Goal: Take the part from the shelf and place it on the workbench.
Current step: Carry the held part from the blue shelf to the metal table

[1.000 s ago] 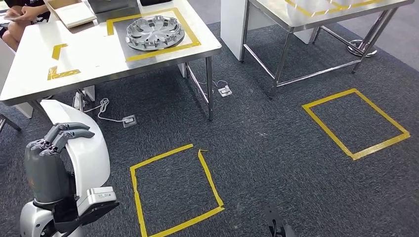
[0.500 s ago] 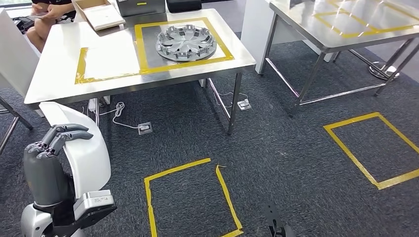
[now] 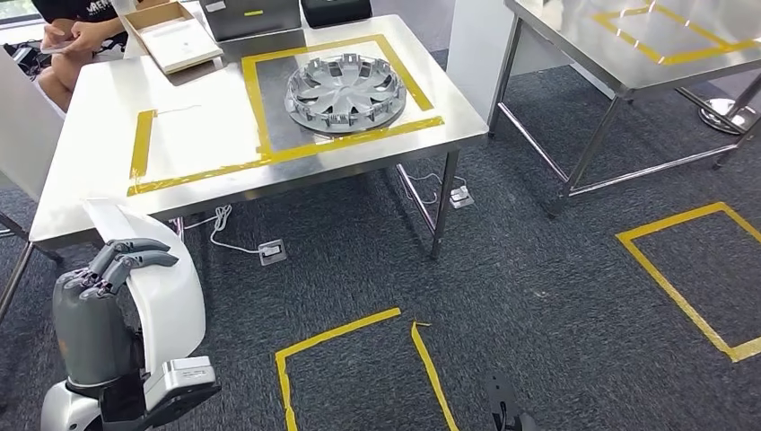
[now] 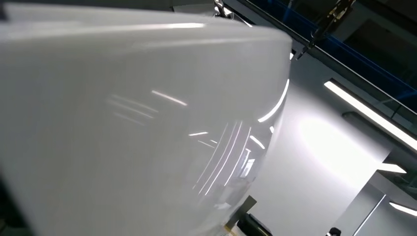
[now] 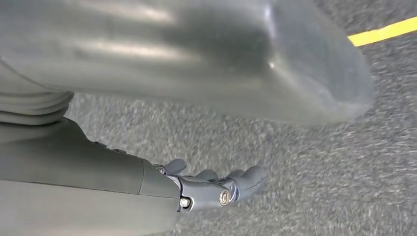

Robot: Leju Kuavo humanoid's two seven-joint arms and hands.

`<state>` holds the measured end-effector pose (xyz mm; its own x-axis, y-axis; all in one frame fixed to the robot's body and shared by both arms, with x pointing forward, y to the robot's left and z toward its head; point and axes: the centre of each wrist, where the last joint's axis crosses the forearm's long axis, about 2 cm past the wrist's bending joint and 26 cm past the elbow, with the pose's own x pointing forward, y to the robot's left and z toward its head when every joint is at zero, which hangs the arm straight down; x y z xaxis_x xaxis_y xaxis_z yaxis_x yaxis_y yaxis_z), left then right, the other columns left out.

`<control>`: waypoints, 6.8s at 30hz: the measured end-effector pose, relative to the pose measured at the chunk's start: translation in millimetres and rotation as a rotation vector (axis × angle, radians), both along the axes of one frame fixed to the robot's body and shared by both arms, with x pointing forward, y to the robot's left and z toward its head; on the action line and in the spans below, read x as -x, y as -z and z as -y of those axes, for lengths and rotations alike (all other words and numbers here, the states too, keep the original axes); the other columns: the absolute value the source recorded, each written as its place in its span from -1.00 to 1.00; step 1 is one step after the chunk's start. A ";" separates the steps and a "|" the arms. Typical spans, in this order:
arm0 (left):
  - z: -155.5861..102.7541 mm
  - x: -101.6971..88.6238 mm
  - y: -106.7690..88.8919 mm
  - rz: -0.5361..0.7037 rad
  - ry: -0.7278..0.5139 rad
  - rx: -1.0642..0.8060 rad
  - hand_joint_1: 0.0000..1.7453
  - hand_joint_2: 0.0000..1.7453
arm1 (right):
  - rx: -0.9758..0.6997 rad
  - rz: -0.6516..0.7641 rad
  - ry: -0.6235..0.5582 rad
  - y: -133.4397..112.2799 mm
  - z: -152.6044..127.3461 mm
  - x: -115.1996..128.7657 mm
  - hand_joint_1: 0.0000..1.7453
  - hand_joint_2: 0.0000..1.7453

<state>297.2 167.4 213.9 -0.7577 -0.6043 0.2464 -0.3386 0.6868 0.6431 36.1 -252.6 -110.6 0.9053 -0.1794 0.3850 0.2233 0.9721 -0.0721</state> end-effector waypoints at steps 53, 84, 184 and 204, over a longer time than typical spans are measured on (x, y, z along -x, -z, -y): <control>-22.5 13.2 10.3 -0.020 -0.083 0.029 1.00 1.00 | -0.035 -0.024 0.036 -1.0 -7.7 -4.3 -1.00 -1.00; -30.6 10.6 17.5 -0.042 -0.089 0.041 1.00 1.00 | -0.027 -0.038 0.026 -0.6 -7.8 -0.2 -1.00 -1.00; -52.0 8.7 27.0 -0.077 -0.131 -0.003 1.00 1.00 | -0.045 -0.056 0.067 -1.1 -11.0 -2.0 -1.00 -1.00; -54.0 11.1 22.6 -0.057 -0.163 -0.009 1.00 1.00 | -0.050 -0.055 0.063 -1.3 -13.1 -2.1 -1.00 -1.00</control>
<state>286.1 221.5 191.3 -0.6344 -0.7202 0.2807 -0.4076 0.6202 0.6702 38.2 -239.5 -109.3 0.9113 -0.2542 0.3240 0.2808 0.9590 -0.0376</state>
